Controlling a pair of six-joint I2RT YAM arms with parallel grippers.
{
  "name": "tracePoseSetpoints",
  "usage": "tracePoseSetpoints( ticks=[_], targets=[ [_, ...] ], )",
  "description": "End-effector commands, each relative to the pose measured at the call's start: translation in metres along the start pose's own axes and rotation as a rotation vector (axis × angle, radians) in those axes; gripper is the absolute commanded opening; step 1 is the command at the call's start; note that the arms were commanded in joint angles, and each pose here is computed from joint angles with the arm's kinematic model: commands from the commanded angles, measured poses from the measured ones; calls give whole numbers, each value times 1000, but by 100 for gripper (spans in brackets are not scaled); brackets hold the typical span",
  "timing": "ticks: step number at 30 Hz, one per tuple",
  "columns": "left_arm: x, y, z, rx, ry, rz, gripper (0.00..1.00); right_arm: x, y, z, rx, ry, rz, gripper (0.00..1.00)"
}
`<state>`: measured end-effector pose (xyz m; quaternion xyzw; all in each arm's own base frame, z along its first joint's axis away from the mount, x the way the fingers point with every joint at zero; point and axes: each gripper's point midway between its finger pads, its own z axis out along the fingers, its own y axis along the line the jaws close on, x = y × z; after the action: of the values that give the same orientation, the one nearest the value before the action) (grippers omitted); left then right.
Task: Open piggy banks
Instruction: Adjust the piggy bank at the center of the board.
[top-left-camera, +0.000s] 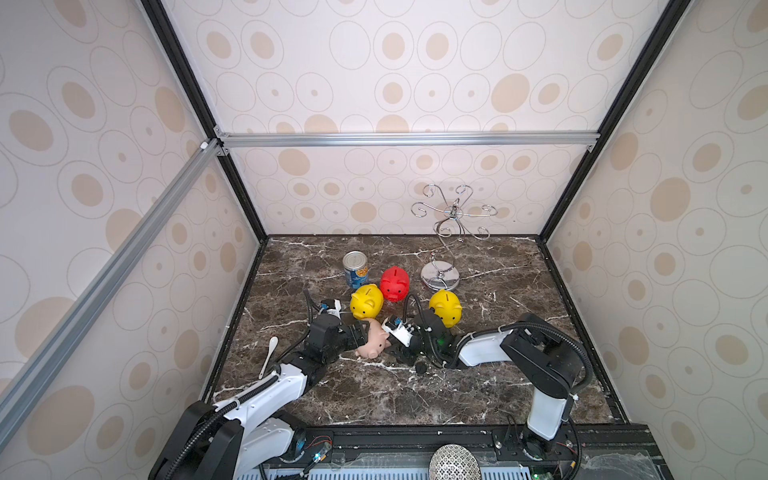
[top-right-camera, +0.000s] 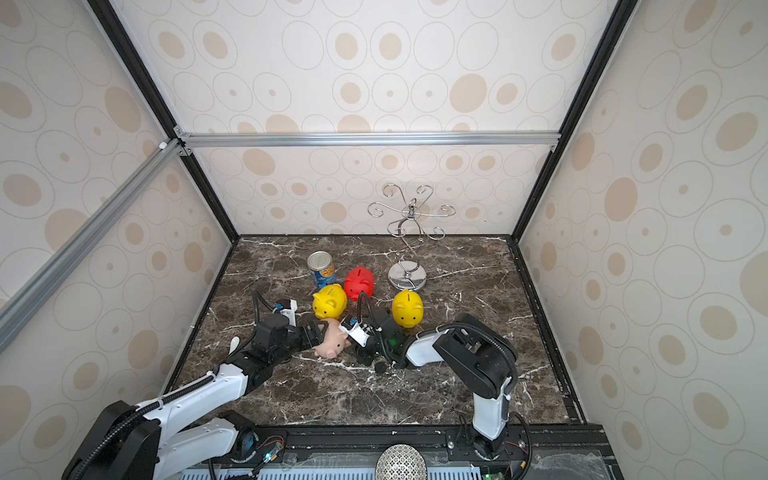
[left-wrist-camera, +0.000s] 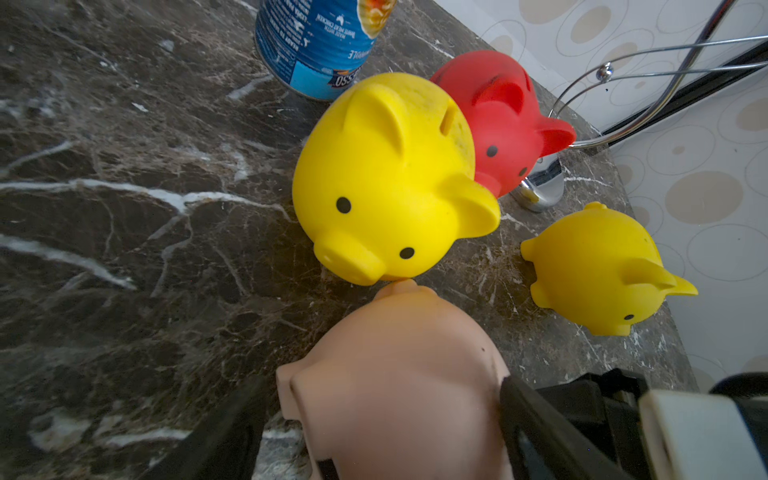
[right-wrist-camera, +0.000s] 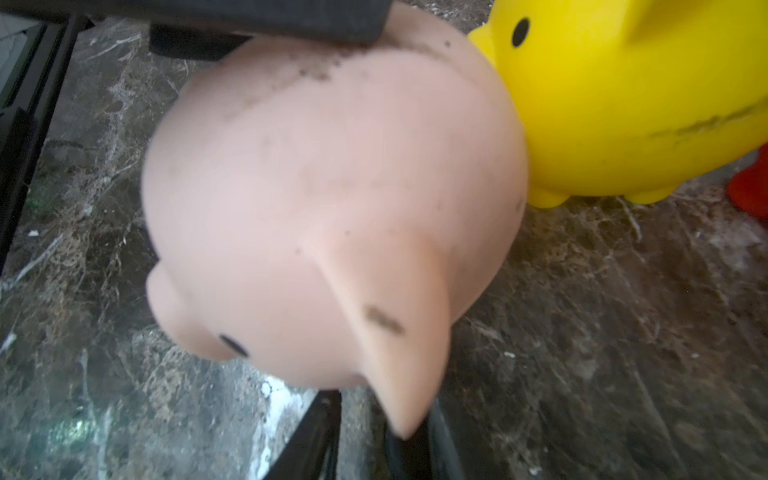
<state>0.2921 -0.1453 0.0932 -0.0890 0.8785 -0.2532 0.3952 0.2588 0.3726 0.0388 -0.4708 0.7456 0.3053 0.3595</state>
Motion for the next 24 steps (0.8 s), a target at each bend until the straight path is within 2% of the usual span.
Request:
tracePoseSetpoints(
  ticks=[1,9,14,19,24],
  targets=[
    [6,4,-1,-20,25,23,88,-7,3,8,-24,-20,-27,32],
    [7,4,-3,-25,36,28,89,-15,6,11,-34,-59,-32,20],
    [-6,6,-13,-67,0,30,96,-18,6,11,-26,-68,-44,15],
    [-25,29,-35,-219,-86,-23,100,-20,8,11,-19,-70,-57,13],
    [-24,54,-49,-326,-118,-75,98,-24,11,10,3,-70,-82,11]
  ],
)
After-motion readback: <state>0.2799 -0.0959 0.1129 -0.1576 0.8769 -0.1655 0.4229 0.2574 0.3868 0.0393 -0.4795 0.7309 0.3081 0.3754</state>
